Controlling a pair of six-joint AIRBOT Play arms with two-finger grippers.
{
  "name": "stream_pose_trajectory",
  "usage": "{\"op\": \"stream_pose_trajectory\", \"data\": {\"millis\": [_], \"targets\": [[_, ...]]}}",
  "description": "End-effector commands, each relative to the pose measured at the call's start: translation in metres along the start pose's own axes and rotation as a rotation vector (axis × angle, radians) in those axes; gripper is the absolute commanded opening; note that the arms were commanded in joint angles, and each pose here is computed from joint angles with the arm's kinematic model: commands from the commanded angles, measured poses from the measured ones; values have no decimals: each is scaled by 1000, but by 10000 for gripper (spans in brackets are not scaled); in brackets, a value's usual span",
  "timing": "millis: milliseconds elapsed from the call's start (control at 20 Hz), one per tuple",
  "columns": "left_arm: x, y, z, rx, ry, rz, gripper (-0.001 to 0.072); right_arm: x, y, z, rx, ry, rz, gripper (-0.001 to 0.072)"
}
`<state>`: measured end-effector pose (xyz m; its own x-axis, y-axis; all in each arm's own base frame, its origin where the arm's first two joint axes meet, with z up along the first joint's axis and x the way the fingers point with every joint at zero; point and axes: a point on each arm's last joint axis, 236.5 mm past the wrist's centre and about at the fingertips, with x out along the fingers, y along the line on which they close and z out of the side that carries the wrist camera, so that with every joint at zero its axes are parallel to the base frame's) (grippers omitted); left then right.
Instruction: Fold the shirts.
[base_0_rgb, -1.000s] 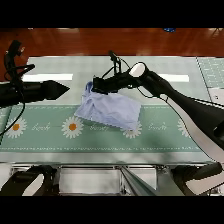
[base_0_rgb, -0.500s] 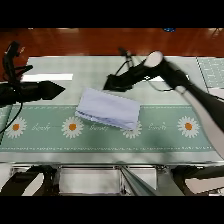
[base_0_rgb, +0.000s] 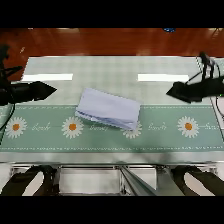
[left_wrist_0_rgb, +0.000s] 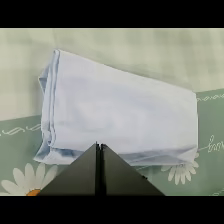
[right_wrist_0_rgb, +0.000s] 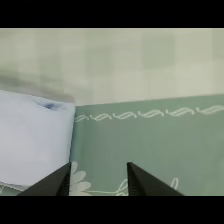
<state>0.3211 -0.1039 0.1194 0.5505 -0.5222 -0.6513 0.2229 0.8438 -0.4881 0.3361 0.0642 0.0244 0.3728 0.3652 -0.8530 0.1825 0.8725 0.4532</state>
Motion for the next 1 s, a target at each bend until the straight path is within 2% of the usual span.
{"op": "stream_pose_trajectory", "data": {"millis": [0, 300, 450, 750, 800, 850, 900, 950], "targets": [[9, -7, -11, -22, 25, -33, 14, 52, -4, -39, 204, -16, 154, 410], [21, -5, -32, -61, 71, -50, 14, 125, 27, -88, 276, 252, 277, 410], [21, -4, -32, -61, 73, -50, 14, 144, 41, -108, 233, 381, 281, 410], [21, -4, -32, -61, 73, -50, 14, 157, 89, -95, 111, 390, 325, 392], [21, -4, -32, -61, 73, -50, 14, 154, 101, -88, 83, 375, 343, 270], [21, -4, -32, -61, 73, -50, 14, 150, 112, -80, 53, 361, 361, 91], [21, -4, -32, -61, 73, -50, 14, 143, 126, -72, 4, 352, 391, 22], [21, -4, -32, -61, 73, -50, 14, 134, 137, -63, -38, 347, 414, 22]]}}
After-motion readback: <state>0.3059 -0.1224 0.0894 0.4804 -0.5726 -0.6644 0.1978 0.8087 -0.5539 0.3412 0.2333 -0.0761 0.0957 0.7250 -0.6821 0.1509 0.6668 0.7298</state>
